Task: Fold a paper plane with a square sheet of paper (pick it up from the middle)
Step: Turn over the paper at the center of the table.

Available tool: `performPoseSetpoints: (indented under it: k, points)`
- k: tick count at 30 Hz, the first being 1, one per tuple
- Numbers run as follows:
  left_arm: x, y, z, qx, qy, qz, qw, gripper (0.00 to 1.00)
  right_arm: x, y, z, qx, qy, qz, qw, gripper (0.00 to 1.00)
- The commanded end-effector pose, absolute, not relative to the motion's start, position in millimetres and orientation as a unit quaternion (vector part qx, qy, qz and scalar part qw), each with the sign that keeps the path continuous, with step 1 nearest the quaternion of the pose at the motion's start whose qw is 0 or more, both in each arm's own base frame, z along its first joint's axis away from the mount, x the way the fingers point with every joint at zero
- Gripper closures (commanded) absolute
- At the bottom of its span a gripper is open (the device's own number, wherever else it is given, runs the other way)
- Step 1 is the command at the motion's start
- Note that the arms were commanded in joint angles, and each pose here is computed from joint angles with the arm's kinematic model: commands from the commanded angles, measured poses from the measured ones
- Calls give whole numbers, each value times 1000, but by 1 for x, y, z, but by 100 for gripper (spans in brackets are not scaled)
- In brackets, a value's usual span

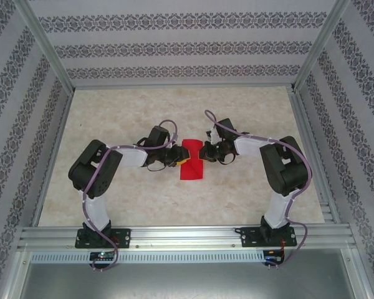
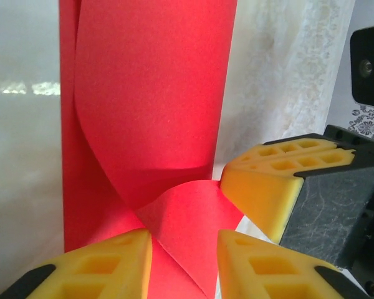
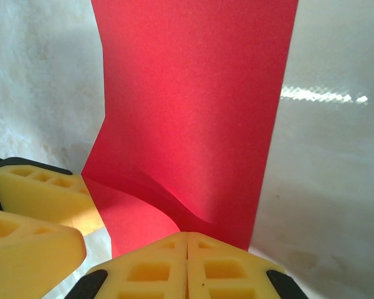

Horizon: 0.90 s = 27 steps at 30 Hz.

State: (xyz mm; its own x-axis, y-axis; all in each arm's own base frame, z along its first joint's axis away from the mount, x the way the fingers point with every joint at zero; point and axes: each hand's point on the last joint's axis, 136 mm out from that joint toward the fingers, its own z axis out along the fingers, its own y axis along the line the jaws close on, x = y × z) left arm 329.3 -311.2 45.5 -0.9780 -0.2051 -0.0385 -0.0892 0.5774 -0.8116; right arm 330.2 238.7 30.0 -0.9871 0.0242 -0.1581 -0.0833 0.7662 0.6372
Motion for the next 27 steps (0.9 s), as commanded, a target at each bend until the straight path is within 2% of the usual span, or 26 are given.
performPoseSetpoints:
  k: [1, 7, 13, 16, 19, 22, 27]
  points:
    - [334, -323, 49, -71, 878, -468, 68, 68, 337, 235, 35, -11, 933, 346, 96, 92]
    - [334, -323, 44, -74, 880, -464, 66, 70, 338, 233, 42, -8, 931, 350, 103, 88]
    - [336, -322, 40, -82, 882, -459, 66, 69, 339, 229, 49, -2, 929, 352, 111, 79]
    - [337, -321, 41, -83, 882, -458, 71, 74, 340, 226, 53, 2, 929, 350, 118, 73]
    - [337, -321, 45, -79, 882, -459, 78, 84, 343, 218, 59, 11, 930, 343, 132, 63]
    - [337, -319, 52, -68, 882, -458, 89, 93, 349, 206, 73, 19, 927, 338, 164, 48]
    - [337, -312, 75, -34, 894, -431, 116, 98, 367, 174, 104, 38, 916, 316, 243, 29]
